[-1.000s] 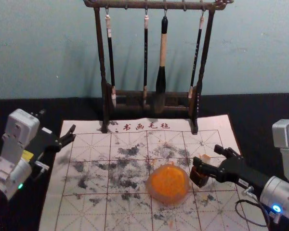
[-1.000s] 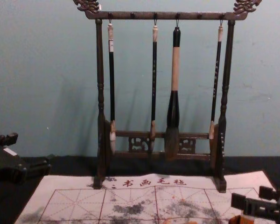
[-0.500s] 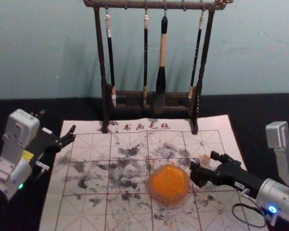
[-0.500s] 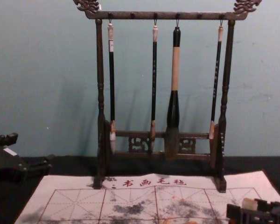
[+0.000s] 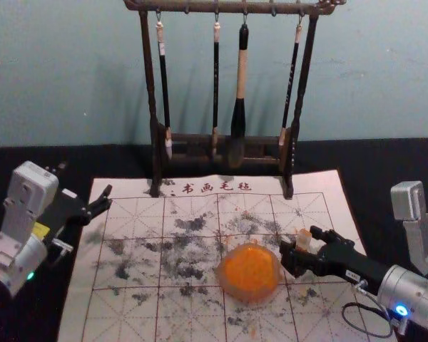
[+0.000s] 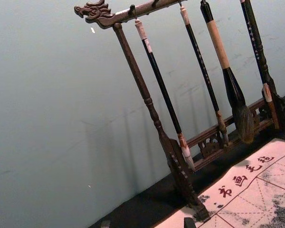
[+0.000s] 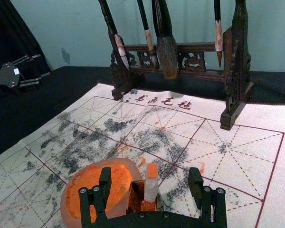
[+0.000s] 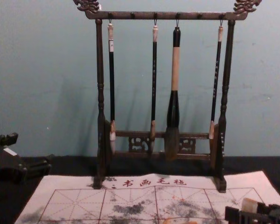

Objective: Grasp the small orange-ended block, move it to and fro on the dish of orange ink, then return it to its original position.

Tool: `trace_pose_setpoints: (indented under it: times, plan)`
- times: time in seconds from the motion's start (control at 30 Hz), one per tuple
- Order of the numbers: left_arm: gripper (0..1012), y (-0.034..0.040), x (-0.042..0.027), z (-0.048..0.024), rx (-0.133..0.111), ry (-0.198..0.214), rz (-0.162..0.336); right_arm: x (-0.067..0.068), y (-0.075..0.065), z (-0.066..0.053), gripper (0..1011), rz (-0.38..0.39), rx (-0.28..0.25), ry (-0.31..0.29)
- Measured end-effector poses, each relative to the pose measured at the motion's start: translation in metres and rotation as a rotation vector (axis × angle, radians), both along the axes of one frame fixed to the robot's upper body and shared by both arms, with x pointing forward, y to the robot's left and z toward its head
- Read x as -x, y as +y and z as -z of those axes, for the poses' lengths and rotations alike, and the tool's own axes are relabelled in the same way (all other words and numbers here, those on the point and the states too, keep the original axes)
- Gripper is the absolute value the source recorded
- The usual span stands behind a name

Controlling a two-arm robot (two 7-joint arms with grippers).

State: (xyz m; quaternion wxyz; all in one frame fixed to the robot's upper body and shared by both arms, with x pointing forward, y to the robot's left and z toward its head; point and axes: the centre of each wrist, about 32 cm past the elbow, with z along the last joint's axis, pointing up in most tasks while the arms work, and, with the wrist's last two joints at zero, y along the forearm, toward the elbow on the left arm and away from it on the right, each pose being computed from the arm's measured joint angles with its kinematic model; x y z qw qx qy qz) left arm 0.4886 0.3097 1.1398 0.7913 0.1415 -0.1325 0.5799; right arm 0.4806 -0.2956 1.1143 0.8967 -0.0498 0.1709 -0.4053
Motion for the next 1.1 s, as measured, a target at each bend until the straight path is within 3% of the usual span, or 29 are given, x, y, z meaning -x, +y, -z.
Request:
trace_pose_setpoints:
  times: [0.97,1.1]
  plan:
    - [1001,0.0,0.0,0.0,0.0,0.0,0.0,0.0002,-0.0002,-0.0005,1000,0.002,0.001,-0.003]
    - [1001,0.0,0.0,0.0,0.0,0.0,0.0,0.0002,-0.0002,-0.0005,941,0.002,0.001,-0.003]
